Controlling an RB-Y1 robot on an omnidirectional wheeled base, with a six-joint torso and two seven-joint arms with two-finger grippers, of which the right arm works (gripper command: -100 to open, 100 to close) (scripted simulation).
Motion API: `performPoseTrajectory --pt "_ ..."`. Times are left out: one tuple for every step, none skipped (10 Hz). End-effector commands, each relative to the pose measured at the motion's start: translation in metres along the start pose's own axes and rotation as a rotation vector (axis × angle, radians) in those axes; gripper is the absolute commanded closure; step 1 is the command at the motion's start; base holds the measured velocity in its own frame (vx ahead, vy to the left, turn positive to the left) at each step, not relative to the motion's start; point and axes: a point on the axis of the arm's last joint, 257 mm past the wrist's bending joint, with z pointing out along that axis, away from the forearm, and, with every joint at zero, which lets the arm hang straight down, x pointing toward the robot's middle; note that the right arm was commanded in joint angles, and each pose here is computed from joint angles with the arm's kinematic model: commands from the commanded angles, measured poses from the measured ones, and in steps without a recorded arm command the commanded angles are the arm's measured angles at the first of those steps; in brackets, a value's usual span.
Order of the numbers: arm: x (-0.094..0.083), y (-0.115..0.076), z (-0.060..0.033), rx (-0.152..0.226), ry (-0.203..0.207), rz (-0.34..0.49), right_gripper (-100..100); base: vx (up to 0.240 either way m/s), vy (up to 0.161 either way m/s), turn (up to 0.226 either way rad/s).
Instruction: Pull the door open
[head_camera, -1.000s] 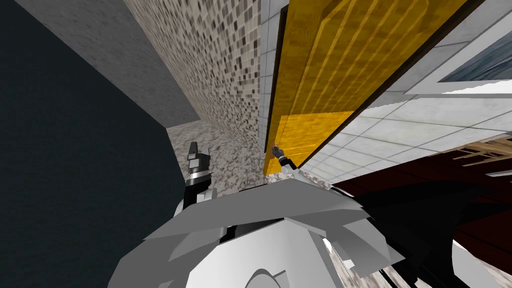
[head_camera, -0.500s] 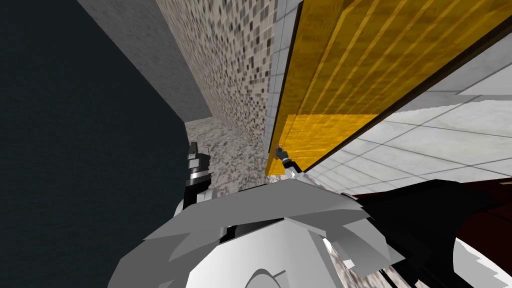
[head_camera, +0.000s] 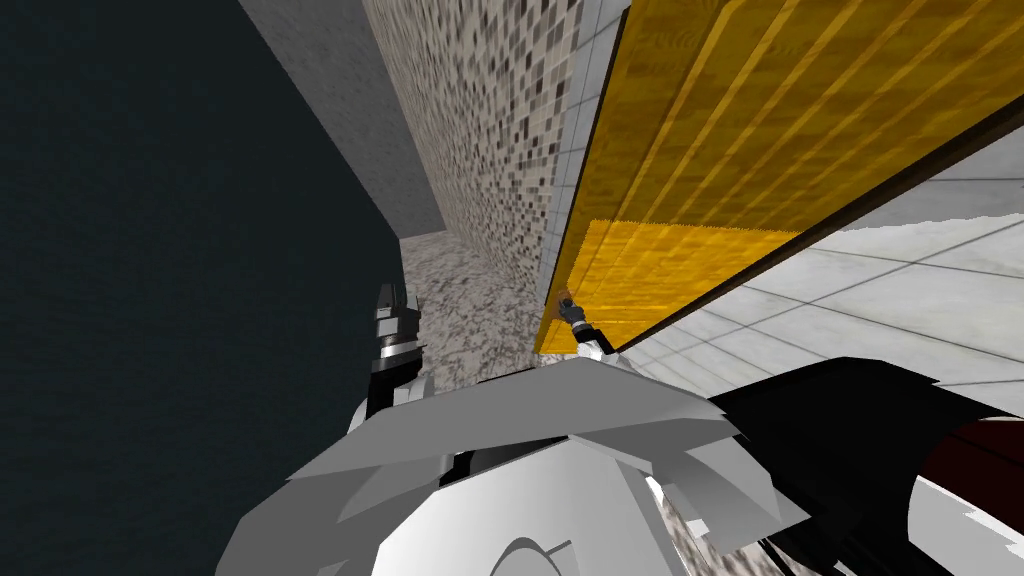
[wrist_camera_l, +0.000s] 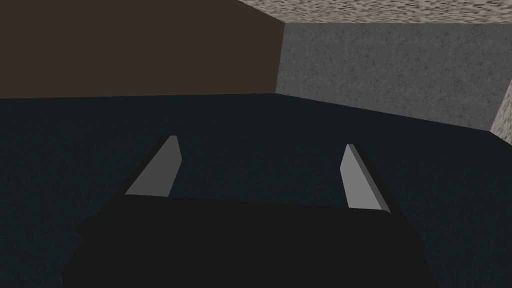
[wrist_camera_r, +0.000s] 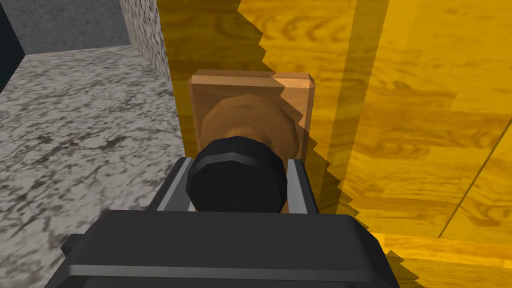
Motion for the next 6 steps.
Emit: performPoseTrajectory --pt "0.002 0.006 -0.0099 -0.011 0.004 0.002 100 -0.149 -0.050 0.219" --pt "0.003 0.014 -0.0177 -0.025 0.005 0.001 100 -0.166 -0.074 0.245" --pt "0.003 0.017 -0.0211 -0.031 0.005 0.001 100 -0.172 -0.047 0.171" --pt "0.004 0.023 -0.0270 -0.042 0.006 0.000 100 -0.165 -0.012 0.157" --pt "0.005 0.027 -0.0313 -0.049 0.006 0.000 100 -0.197 0.002 0.124" --pt "0.004 0.023 -0.0267 -0.041 0.003 0.002 100 -0.090 0.004 0.026"
